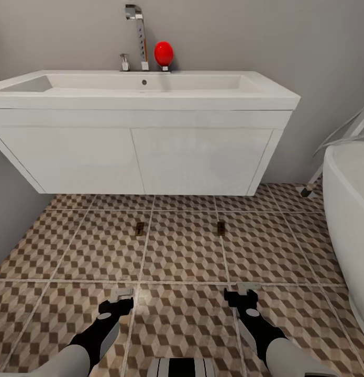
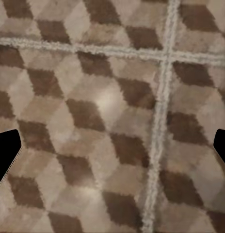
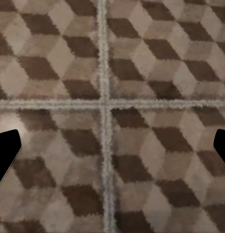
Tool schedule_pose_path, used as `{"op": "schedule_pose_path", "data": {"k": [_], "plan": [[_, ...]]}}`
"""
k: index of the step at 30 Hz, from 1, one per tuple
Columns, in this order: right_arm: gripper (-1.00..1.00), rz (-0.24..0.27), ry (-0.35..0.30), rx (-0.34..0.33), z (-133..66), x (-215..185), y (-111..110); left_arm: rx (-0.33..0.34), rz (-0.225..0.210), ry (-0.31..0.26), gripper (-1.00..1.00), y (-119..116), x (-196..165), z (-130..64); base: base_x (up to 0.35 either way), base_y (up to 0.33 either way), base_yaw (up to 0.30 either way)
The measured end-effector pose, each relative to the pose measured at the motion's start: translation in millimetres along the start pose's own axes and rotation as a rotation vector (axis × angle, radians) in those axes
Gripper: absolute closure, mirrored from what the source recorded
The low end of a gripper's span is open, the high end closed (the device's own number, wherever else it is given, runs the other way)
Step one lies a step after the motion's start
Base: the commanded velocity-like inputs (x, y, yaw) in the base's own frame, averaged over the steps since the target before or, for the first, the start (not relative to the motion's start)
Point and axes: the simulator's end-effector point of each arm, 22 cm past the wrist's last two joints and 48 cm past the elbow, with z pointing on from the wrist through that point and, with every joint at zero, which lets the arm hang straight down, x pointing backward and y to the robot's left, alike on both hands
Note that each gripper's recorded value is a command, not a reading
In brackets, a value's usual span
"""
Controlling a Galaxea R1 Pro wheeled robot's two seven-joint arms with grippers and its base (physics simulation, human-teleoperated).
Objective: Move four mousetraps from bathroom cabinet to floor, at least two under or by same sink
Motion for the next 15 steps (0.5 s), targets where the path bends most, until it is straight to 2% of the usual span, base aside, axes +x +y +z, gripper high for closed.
{"op": "schedule_pose_path", "data": {"k": [15], "plan": [[-1.0, 0.006, -0.06, 0.002, -14.0, -35.1, -3.1, 0.001, -0.012, -0.06, -1.0, 2.2, -33.1, -15.9, 0.0, 0.0, 0.0]]}}
